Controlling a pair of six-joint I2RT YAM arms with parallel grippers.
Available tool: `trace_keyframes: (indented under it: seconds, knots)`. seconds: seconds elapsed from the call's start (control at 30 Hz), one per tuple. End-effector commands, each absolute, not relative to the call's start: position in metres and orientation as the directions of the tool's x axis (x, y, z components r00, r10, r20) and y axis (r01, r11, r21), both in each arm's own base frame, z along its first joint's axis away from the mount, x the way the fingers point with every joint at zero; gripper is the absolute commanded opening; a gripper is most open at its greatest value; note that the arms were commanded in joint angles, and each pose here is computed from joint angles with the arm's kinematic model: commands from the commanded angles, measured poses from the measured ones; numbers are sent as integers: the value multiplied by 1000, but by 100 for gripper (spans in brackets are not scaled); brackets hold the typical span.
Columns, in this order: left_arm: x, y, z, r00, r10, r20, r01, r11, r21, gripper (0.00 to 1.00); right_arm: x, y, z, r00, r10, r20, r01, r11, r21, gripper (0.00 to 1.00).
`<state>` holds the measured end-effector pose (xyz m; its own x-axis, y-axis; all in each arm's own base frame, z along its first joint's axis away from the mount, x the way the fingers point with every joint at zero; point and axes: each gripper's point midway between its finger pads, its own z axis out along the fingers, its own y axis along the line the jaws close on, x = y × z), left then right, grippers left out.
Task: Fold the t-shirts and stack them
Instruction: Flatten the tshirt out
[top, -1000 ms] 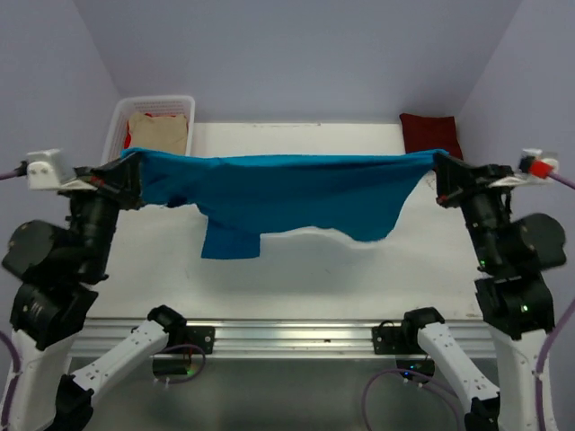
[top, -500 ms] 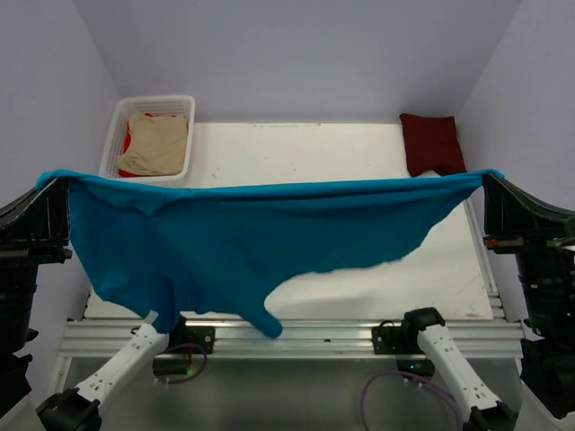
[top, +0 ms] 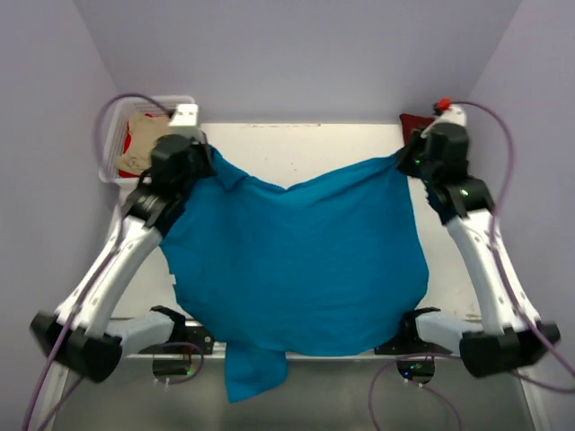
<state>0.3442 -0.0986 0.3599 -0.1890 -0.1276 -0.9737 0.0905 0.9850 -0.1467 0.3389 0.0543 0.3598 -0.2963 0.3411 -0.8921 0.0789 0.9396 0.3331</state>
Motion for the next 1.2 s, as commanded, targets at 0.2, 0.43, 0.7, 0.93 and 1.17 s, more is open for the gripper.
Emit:
trace_keyframes:
  seconds: [0.2,0.43,0.7,0.93,1.17]
  knots:
    - [496,-77,160,-550,-50,-833,-141,989,34,0,469,44,199,-471,332,-817,336,924,182,0]
    - [557,-84,113,-598,-42,-801,-125,991,41,0,531,42,160,-497,312,-809,390,914,113,0]
    - [607,-83,155,-428,-115,-896,-148,987,-56,66,569,23,159,-364,349,-864,507,852,132,26]
    - [583,-78,234,-227,-169,-959,-135,981,-141,100,553,21,194,-262,321,-910,454,873,178,99]
    - [525,-100,183,-395,-251,-884,-64,967,-246,100,511,31,190,-342,313,-886,368,912,180,99]
